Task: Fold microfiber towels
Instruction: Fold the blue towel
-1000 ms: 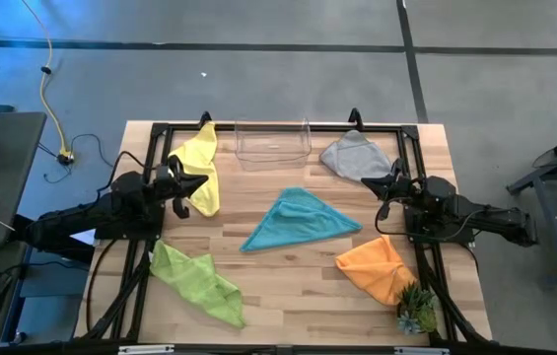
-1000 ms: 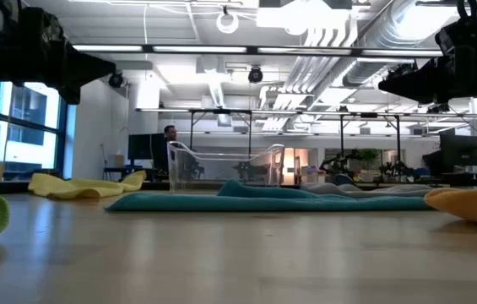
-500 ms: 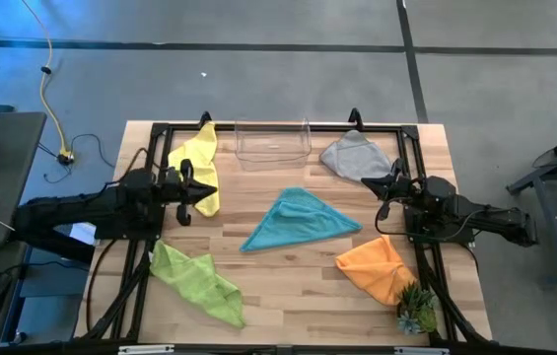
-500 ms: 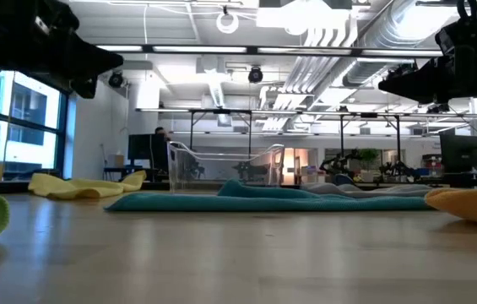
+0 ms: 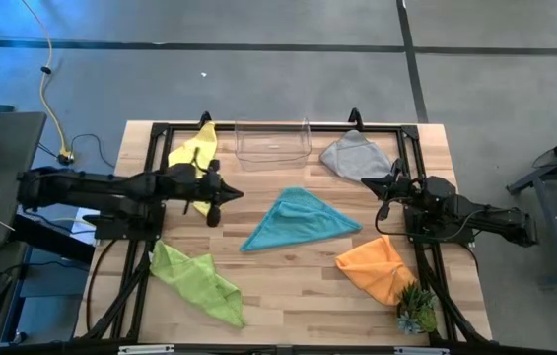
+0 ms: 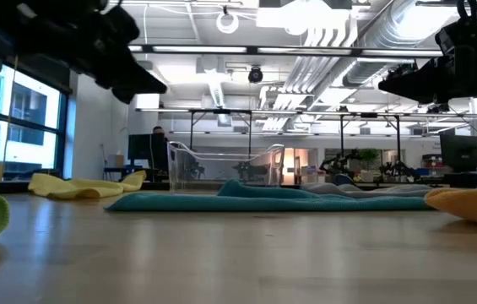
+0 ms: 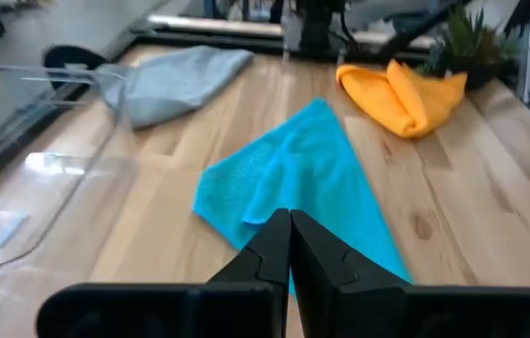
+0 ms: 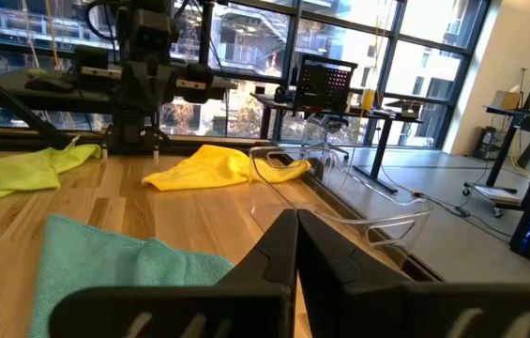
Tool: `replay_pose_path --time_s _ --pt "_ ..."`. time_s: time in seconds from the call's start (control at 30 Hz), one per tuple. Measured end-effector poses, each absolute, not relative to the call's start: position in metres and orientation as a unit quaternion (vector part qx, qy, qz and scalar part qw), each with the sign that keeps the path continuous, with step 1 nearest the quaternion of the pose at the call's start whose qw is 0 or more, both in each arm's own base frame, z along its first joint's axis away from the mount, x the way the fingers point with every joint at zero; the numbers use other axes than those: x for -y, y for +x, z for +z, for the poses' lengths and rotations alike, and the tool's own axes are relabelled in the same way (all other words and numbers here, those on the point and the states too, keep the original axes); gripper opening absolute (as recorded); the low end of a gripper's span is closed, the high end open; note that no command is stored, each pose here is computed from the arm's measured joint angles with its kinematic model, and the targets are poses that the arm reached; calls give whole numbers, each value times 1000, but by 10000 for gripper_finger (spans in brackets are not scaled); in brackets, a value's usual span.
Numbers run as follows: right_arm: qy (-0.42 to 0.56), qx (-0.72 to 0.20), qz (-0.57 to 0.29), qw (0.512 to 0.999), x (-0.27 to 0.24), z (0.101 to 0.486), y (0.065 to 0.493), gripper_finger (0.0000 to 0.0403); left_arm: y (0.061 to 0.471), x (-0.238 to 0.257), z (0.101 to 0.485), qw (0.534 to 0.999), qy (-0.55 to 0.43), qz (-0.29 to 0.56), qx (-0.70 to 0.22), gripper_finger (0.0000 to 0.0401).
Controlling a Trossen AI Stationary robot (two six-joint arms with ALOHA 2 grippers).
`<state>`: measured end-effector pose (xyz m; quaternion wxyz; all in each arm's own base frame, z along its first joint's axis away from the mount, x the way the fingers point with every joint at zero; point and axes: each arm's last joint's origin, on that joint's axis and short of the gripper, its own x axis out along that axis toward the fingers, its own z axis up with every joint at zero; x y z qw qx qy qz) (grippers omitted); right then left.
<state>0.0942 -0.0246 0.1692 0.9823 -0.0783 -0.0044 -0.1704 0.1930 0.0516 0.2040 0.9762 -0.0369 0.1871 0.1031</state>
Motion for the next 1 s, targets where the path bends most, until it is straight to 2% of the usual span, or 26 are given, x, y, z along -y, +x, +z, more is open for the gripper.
replay_pose_path --time_s 0.33,0.57,0.83,1.0 --pt "-78 5 -170 982 25 169 94 0 239 -51 204 968 -45 102 -224 1" --pt "-78 5 -170 982 25 169 94 0 265 -47 202 964 -72 91 -238 17" --pt "-78 5 -170 982 25 169 94 0 285 -34 195 959 -99 73 -257 47" --pt "-78 5 -170 982 25 169 94 0 288 -23 190 956 -114 54 -266 53"
